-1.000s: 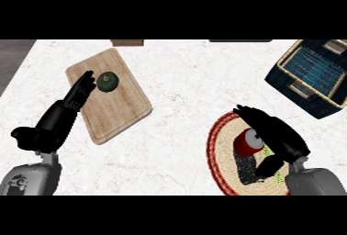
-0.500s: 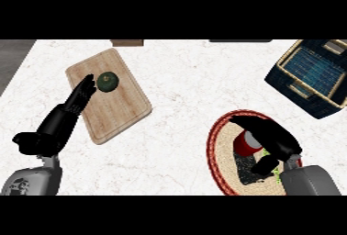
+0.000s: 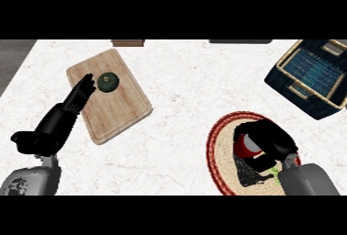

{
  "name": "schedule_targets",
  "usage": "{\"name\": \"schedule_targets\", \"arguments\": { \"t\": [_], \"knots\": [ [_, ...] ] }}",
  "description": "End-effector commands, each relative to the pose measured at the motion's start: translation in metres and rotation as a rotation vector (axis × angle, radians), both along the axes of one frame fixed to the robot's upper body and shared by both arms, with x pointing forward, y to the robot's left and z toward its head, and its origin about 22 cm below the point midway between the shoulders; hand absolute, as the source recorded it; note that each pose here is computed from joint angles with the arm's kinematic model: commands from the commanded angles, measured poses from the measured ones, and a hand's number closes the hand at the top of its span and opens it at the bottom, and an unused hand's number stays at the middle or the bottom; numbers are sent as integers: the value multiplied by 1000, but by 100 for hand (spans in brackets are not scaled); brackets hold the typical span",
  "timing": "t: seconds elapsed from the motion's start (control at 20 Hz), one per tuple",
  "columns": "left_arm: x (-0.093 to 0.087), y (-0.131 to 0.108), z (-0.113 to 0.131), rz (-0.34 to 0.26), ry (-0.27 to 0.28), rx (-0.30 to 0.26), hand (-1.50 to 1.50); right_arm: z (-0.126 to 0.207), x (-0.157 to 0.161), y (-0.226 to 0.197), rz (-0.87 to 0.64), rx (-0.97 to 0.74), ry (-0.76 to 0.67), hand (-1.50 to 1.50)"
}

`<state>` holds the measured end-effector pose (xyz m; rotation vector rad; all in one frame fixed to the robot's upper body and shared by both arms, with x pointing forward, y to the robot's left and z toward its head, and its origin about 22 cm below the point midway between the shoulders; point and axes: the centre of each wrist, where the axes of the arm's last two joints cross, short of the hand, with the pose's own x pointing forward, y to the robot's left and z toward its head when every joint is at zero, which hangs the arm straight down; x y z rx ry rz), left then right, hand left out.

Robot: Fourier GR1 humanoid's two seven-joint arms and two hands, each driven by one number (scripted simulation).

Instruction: Pick the can from the placemat and place it in the basket

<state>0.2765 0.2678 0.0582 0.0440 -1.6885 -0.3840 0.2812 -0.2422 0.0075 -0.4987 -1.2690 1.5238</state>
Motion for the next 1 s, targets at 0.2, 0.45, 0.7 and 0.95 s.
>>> {"name": "schedule_targets", "arguments": {
  "t": [0.2, 0.45, 0.7, 0.95],
  "knots": [
    [5, -8, -6, -10, -1, -18, 0, -1, 20, 45, -206, -59, -70, 150],
    [4, 3, 8, -9, -32, 4, 0, 25, 55, 53, -752, -52, -56, 150],
    [5, -11, 2, -39, -10, 12, 0, 71, 97, 93, -903, 26, -153, 150],
    [5, -15, 4, -58, -15, 9, 0, 105, 114, 110, -971, 329, -264, 150]
  ]
}}
